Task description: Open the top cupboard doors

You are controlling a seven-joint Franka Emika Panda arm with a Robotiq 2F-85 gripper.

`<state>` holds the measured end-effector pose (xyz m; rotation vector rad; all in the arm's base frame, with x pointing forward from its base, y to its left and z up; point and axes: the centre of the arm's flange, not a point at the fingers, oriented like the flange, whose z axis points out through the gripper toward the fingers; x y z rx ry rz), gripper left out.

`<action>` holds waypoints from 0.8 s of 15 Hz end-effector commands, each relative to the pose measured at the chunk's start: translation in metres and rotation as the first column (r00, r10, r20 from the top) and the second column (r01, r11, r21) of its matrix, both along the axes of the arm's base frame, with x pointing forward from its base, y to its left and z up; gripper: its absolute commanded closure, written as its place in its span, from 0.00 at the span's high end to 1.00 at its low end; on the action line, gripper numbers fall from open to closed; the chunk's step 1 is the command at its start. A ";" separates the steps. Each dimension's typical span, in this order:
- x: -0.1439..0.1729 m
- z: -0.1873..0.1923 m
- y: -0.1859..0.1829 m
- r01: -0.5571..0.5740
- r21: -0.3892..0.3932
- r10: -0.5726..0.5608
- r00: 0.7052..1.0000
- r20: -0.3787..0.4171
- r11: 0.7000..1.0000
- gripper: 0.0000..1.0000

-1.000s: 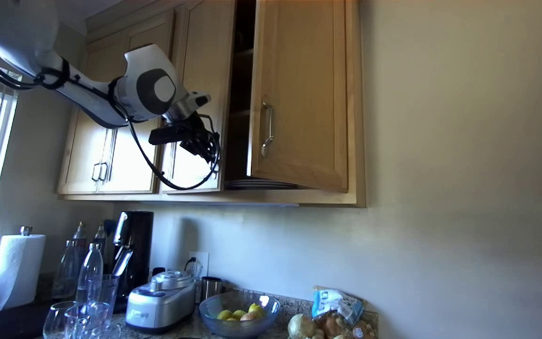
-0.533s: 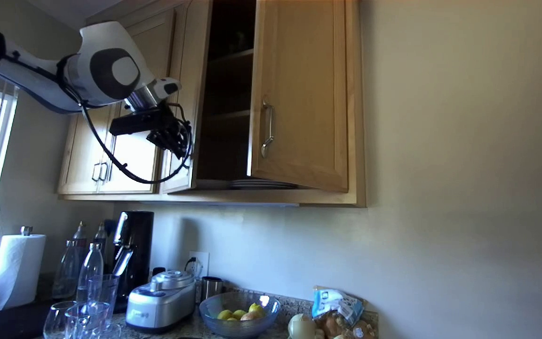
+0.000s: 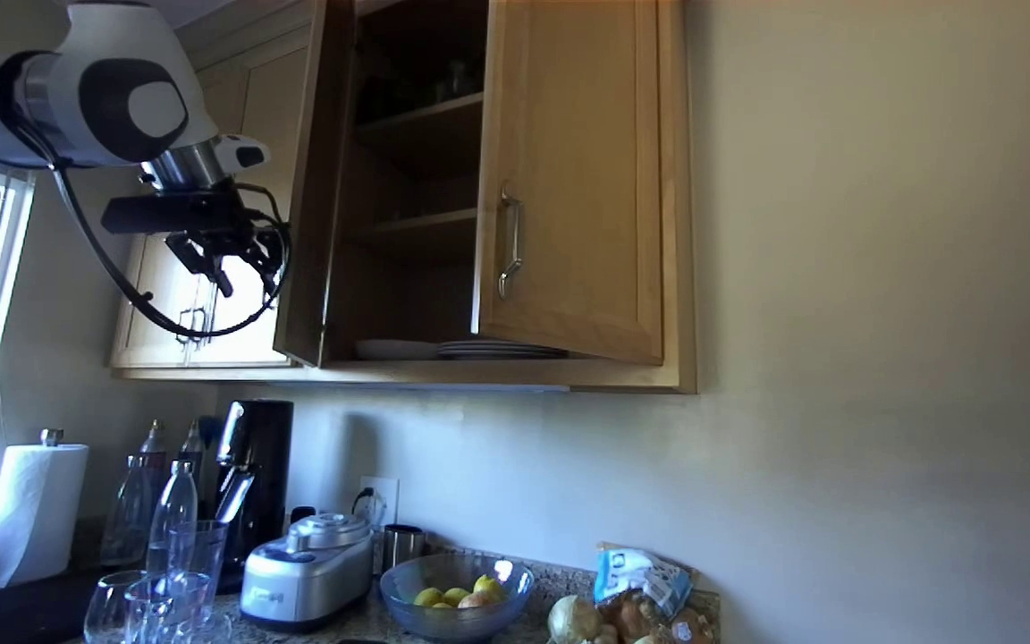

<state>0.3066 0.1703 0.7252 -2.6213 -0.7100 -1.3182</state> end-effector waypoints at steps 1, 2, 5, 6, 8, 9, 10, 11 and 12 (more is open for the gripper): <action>0.000 -0.011 0.004 -0.164 0.013 0.164 0.983 -0.083 0.986 0.93; -0.001 -0.008 -0.002 -0.200 0.022 0.201 0.975 -0.096 0.980 0.98; -0.004 0.001 -0.018 -0.255 0.044 0.258 0.962 -0.085 0.966 1.00; -0.011 0.009 -0.026 -0.245 0.050 0.248 0.967 -0.065 0.968 1.00; -0.019 0.017 -0.032 -0.224 0.068 0.227 0.973 -0.040 0.972 1.00; -0.025 0.021 -0.034 -0.221 0.086 0.225 0.973 -0.044 0.971 1.00; -0.032 0.024 -0.033 -0.216 0.110 0.222 0.974 -0.046 0.970 1.00; -0.040 0.027 -0.033 -0.215 0.131 0.222 0.974 -0.046 0.968 1.00; -0.048 0.028 -0.032 -0.208 0.147 0.216 0.975 -0.042 0.967 1.00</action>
